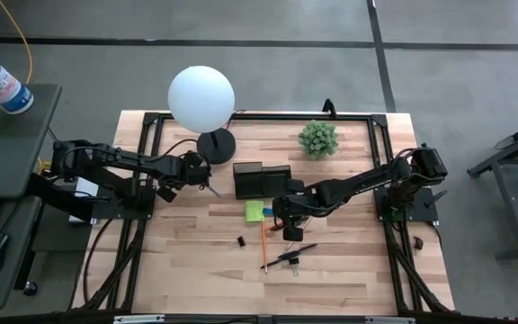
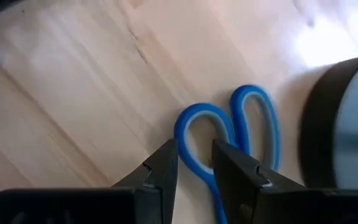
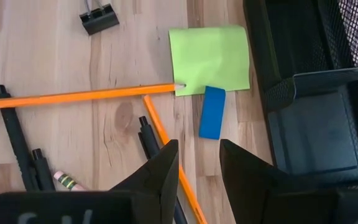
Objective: Pick and place office supplies into organizer
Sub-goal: Put the blue scissors into the top left side of the desk organizer
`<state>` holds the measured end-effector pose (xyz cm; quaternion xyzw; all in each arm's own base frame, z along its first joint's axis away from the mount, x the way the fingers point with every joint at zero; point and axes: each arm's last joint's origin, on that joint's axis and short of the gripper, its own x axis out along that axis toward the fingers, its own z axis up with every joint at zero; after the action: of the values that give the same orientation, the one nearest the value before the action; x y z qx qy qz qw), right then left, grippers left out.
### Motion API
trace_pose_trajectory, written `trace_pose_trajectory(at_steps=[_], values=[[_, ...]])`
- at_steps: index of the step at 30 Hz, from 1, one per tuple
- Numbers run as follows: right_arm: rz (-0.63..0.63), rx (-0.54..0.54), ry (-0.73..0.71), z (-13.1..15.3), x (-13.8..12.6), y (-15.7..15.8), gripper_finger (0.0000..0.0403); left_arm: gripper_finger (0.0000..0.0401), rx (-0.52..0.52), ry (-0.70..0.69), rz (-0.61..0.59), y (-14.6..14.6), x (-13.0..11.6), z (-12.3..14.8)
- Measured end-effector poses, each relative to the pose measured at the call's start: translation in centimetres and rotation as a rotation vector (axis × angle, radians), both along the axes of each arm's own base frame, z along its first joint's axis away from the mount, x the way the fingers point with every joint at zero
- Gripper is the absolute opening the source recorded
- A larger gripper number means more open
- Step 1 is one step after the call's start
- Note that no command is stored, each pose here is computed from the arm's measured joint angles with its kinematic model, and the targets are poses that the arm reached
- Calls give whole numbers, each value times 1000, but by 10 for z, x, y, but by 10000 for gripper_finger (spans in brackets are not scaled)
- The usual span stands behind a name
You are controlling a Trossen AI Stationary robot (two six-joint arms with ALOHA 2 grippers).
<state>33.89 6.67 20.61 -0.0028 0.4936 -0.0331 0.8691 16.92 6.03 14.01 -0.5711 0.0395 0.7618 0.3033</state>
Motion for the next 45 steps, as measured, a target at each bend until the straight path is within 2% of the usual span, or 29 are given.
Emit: trace_pose_trajectory(at_steps=[2, 8, 17, 29, 32, 35, 41, 45], values=[[0, 1, -5, 0, 0, 0, 108, 88, -20, 12, 2, 0, 1, -4], [8, 15, -3, 0, 0, 1, 108, 88, 3, -19, 4, 2, 9, -10], [-7, 27, -6, 0, 1, 1, 108, 88, -23, 23, 5, 2, 10, -18], [-19, 43, -6, 0, 1, 1, 108, 88, -17, 60, -18, 2, 10, -21], [-19, 44, -6, 0, 1, 1, 108, 87, -4, 78, -59, 3, 11, -21], [-20, 44, -6, 0, 1, 1, 108, 76, -6, 102, -97, 3, 11, -23], [-20, 56, -5, 0, 1, 1, 108, 11, -2, 125, -136, 4, 11, -23], [-17, 58, -5, 0, 1, 2, 108, 23, -3, 138, -167, 4, 12, -23]])
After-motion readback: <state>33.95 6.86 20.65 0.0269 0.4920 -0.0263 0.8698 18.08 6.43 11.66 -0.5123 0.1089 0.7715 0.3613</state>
